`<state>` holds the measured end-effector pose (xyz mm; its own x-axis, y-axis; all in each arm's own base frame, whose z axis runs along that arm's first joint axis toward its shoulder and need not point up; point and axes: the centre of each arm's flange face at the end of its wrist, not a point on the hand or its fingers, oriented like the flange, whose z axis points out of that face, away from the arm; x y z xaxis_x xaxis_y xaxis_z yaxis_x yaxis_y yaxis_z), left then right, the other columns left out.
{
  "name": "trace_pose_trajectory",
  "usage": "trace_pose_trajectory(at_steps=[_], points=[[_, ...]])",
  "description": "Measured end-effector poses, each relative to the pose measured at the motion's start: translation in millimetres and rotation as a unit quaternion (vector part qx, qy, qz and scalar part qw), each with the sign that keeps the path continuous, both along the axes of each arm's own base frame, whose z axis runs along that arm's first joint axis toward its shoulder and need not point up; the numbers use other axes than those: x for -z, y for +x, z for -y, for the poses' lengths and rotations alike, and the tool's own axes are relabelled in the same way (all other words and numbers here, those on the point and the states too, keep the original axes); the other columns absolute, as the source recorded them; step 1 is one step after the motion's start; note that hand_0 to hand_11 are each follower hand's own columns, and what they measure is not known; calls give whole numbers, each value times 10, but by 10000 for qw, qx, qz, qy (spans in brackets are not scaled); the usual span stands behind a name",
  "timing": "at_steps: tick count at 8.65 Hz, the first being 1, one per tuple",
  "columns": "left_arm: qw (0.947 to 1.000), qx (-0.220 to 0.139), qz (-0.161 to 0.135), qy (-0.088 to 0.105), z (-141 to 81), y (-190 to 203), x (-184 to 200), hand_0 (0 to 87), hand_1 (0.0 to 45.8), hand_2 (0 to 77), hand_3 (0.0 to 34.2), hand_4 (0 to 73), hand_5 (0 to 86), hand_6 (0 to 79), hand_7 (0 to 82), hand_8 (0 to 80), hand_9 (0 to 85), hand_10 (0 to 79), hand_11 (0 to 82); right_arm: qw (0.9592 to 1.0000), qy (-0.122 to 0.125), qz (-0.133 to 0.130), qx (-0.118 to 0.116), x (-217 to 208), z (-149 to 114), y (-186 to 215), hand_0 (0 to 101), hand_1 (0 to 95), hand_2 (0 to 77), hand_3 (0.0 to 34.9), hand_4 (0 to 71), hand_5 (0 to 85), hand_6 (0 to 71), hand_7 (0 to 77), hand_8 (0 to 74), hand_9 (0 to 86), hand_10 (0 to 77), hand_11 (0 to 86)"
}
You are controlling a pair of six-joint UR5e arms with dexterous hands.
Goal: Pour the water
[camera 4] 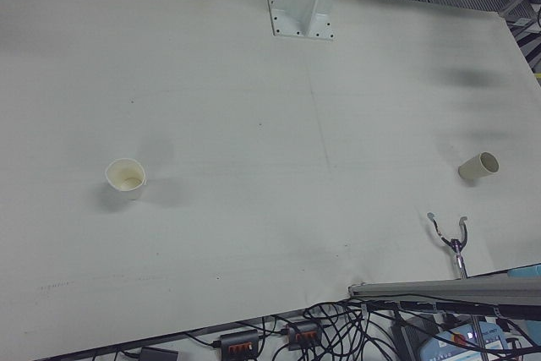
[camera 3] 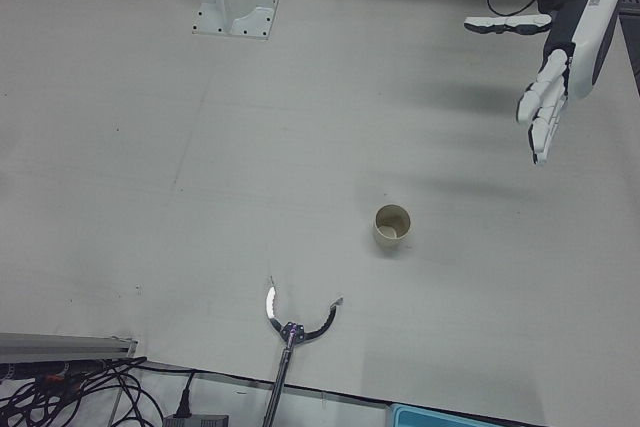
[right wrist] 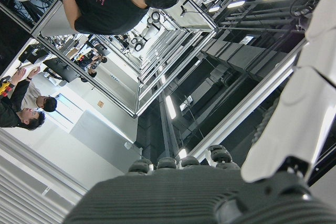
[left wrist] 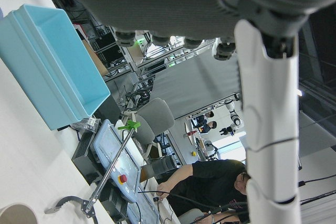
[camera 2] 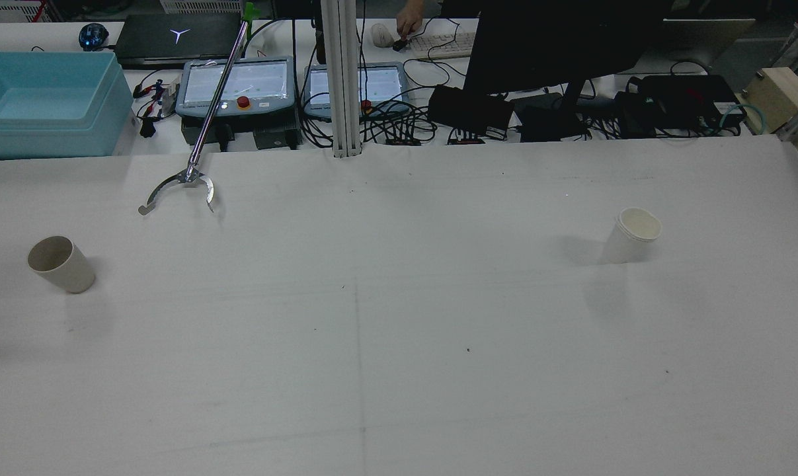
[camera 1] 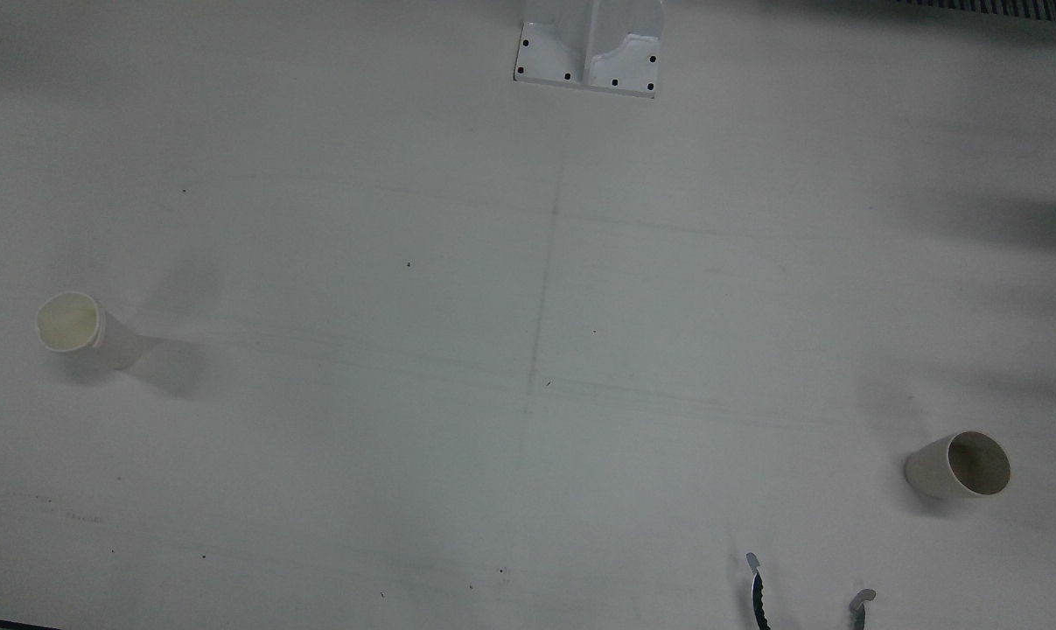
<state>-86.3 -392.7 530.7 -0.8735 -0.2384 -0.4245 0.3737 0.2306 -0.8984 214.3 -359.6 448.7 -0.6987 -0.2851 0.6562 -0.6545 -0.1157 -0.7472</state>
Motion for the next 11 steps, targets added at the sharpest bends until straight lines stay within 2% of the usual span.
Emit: trace_pose_trajectory(at_steps=[1,2,3,4,5,6,7,8,9,10,11], points=[[9999,18,-97,-110,2,-5,-73,623,196,11,53,109,5,0,5,5,16,11,44,10000,2,-47,42,9,42,-44,458,115,76,0,54,5,11,11,5,5,5,11],[9996,106,-224,-143,27,-19,-81,621,213,11,14,65,0,0,5,5,16,11,44,9999,-62,-80,29,-28,12,-61,458,115,55,0,54,5,11,11,5,5,5,11],[9989,300,-335,-105,51,-57,-64,621,213,11,14,65,0,0,5,5,16,11,33,9998,-160,-94,-64,-98,-21,-62,457,104,55,0,54,5,11,11,5,5,5,11],[9979,529,-368,-13,74,-98,-44,623,213,11,33,82,0,0,5,5,16,5,33,9997,-157,-87,-134,-119,73,-57,440,104,65,0,54,5,5,11,5,5,5,11],[9959,836,-317,108,94,-152,-22,623,213,11,59,82,0,0,5,5,16,5,33,9999,-55,-48,-153,-75,235,-57,440,104,65,0,54,5,5,11,5,5,5,11],[9939,1060,-152,249,108,-188,-8,623,207,11,97,65,0,0,5,5,16,5,33,9999,79,22,-105,-16,369,-91,440,104,76,0,54,5,5,11,5,16,5,11],[9929,1126,72,380,126,-150,-7,623,207,11,82,93,5,0,5,5,16,5,44,9998,202,71,-60,54,406,-124,440,104,76,0,54,5,5,11,5,16,5,11],[9933,1006,266,510,182,9,-44,623,207,11,82,93,5,0,5,5,16,11,44,9996,275,99,-39,97,406,-140,446,115,76,0,54,5,5,11,5,16,5,11],[9944,797,355,593,268,288,-144,623,207,11,78,93,5,0,5,5,16,11,49,9994,324,108,-29,131,408,-148,447,115,76,0,0,5,5,11,5,16,5,11],[9961,520,350,617,332,628,-263,623,207,11,78,93,5,0,5,5,16,11,49,9993,364,122,-47,157,389,-133,455,115,76,0,44,5,5,11,5,16,5,11],[9977,230,277,567,356,934,-369,623,196,11,77,98,5,0,5,5,16,11,49,9991,379,164,-71,158,308,-109,455,115,76,0,44,5,5,11,5,16,5,11]])
